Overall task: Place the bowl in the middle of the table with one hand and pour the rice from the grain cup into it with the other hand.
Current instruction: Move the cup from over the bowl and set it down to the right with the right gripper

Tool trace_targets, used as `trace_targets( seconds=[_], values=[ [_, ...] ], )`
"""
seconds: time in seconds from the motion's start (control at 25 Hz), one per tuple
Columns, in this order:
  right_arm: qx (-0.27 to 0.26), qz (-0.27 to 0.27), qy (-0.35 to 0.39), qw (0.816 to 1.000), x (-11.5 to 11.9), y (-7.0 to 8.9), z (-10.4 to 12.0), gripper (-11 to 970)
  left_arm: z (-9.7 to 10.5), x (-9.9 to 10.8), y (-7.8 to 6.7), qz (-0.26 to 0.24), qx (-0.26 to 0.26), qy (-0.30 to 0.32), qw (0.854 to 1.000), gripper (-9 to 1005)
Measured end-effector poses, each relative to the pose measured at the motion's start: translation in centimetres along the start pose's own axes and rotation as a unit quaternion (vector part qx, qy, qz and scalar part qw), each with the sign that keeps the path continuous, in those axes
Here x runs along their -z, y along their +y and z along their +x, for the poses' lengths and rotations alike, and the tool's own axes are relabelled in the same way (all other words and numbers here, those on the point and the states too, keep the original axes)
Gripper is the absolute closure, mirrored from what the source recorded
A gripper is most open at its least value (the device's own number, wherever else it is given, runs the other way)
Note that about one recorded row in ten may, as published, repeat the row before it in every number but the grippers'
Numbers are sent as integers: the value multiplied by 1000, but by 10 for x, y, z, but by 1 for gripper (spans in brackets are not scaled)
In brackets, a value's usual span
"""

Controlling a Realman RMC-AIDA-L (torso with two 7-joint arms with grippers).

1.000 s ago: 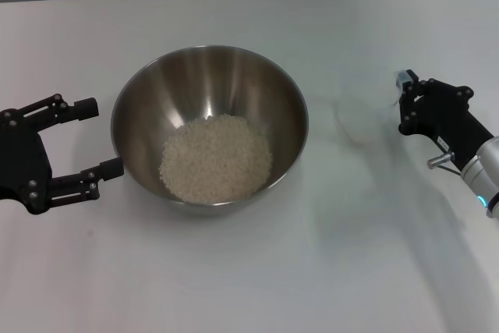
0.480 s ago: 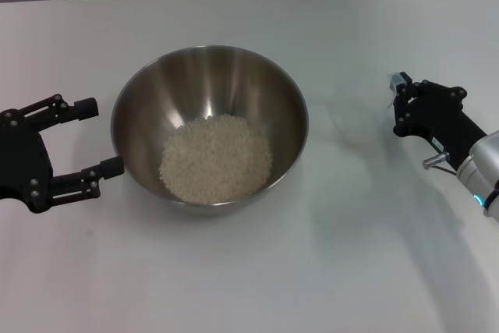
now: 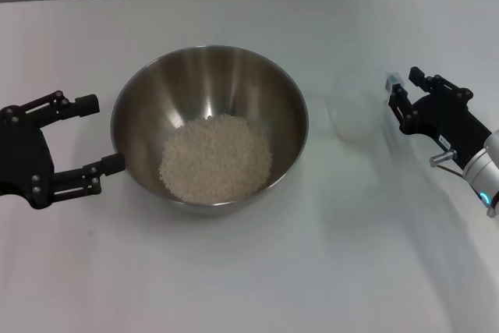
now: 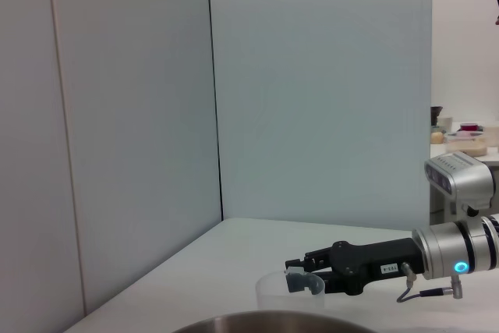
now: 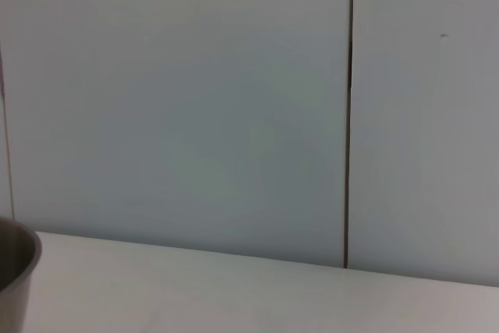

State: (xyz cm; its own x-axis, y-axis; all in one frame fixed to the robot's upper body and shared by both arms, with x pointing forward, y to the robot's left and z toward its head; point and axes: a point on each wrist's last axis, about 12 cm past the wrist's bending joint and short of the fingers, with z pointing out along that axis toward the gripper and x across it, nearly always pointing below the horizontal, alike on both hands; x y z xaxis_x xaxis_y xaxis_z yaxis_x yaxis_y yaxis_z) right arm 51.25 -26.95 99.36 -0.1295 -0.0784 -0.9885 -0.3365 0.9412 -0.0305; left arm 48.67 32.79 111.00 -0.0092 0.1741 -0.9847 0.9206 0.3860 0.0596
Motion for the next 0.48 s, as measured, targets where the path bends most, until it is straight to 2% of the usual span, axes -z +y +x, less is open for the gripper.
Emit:
trace_targets(
  seconds=[0.2, 0.48],
  values=[
    [-1, 1, 1, 1000, 1, 0, 1, 452, 0, 0, 0, 0, -1, 0, 1000, 169],
    [-1, 1, 1, 1000, 1, 0, 1, 283, 0, 0, 1, -2, -1, 0, 1000, 169]
  ],
)
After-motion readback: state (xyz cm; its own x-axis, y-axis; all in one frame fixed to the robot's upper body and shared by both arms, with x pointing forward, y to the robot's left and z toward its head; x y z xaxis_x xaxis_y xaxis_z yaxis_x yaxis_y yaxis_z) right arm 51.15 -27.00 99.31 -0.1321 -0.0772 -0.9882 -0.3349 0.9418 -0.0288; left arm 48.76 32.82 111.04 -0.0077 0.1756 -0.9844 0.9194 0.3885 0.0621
